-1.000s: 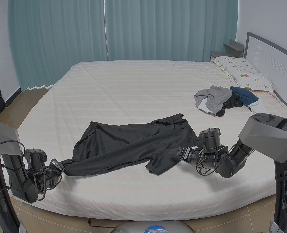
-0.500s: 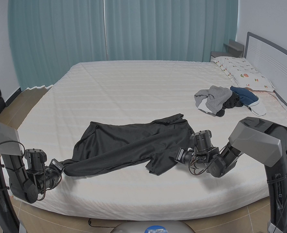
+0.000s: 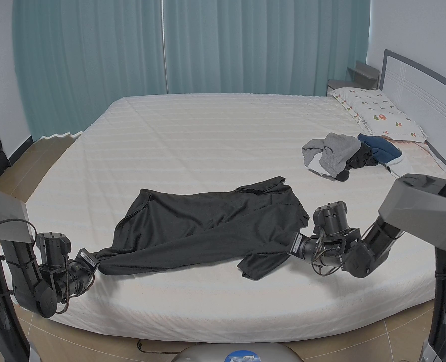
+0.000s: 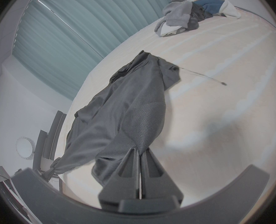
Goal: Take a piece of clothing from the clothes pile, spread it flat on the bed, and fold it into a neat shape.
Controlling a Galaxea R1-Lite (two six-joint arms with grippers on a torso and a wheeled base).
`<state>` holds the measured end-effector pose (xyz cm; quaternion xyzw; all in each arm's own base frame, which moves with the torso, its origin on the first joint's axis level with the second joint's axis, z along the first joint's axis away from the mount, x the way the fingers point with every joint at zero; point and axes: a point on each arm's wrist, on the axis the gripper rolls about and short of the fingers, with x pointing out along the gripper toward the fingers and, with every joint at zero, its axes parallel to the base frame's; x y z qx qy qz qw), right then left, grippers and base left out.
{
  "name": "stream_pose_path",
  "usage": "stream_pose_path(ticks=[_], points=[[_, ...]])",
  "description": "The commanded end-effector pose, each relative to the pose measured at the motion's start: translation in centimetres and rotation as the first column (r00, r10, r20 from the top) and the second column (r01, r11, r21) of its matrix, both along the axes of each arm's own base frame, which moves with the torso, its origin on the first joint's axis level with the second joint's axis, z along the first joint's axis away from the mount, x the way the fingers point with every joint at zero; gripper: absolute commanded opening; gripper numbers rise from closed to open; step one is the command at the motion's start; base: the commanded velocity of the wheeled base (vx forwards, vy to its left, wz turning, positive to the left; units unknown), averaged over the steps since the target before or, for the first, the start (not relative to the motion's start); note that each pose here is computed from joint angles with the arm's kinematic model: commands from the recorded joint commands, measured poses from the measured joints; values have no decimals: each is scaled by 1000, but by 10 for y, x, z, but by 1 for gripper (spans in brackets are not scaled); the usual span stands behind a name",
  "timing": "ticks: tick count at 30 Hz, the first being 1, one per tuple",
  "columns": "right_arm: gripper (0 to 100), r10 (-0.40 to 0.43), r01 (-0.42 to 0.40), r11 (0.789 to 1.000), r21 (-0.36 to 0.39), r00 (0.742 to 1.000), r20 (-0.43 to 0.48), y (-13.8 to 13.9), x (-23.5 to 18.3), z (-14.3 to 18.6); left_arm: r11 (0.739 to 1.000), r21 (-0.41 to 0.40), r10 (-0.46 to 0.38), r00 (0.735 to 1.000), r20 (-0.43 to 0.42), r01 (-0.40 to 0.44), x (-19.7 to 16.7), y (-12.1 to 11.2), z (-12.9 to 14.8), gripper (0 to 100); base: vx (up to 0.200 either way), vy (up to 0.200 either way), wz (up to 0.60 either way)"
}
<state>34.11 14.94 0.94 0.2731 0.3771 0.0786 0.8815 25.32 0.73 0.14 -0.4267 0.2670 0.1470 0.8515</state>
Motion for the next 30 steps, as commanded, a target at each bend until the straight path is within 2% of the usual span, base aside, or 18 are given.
stream_pose_path(ticks=[1, 4, 8, 12, 16, 23, 24, 26, 27, 30], points=[[0, 2, -2, 1000, -3, 1000, -16, -27, -58, 53, 994, 78, -70, 997, -13, 71, -22, -4, 12, 0, 0, 0, 0], [0, 16, -18, 999, -29, 997, -71, -33, -78, 56, 988, 116, -103, 994, -40, 107, -30, -5, 11, 0, 0, 0, 0], [0, 34, -40, 997, -59, 995, -90, -41, -96, 60, 973, 154, -162, 983, -88, 174, -41, -11, 8, 0, 0, 0, 0], [0, 82, -108, 984, -145, 982, -172, -50, -117, 44, 943, 189, -244, 956, -162, 273, -54, -23, 4, 0, 0, 0, 0], [0, 110, -150, 973, -176, 969, -222, -51, -128, 33, 928, 195, -267, 933, -242, 316, -62, -24, 1, 0, 0, 0, 0], [0, 117, -169, 966, -193, 960, -256, -50, -128, 23, 922, 199, -280, 926, -255, 333, -62, -26, 0, 0, 0, 0, 0], [100, 120, -177, 964, -197, 955, -271, -49, -128, 19, 920, 197, -284, 923, -261, 339, -63, -27, -1, 0, 0, 0, 0], [100, 120, -179, 964, -197, 953, -278, -48, -126, 17, 919, 195, -288, 921, -263, 343, -63, -27, -1, 0, 0, 0, 0], [100, 119, -178, 964, -196, 953, -278, -47, -124, 16, 919, 192, -291, 920, -263, 345, -63, -28, -1, 100, 0, 0, 0], [100, 114, -165, 970, -176, 957, -266, -46, -118, 17, 918, 189, -297, 921, -253, 348, -62, -29, 0, 100, 0, 0, 0]])
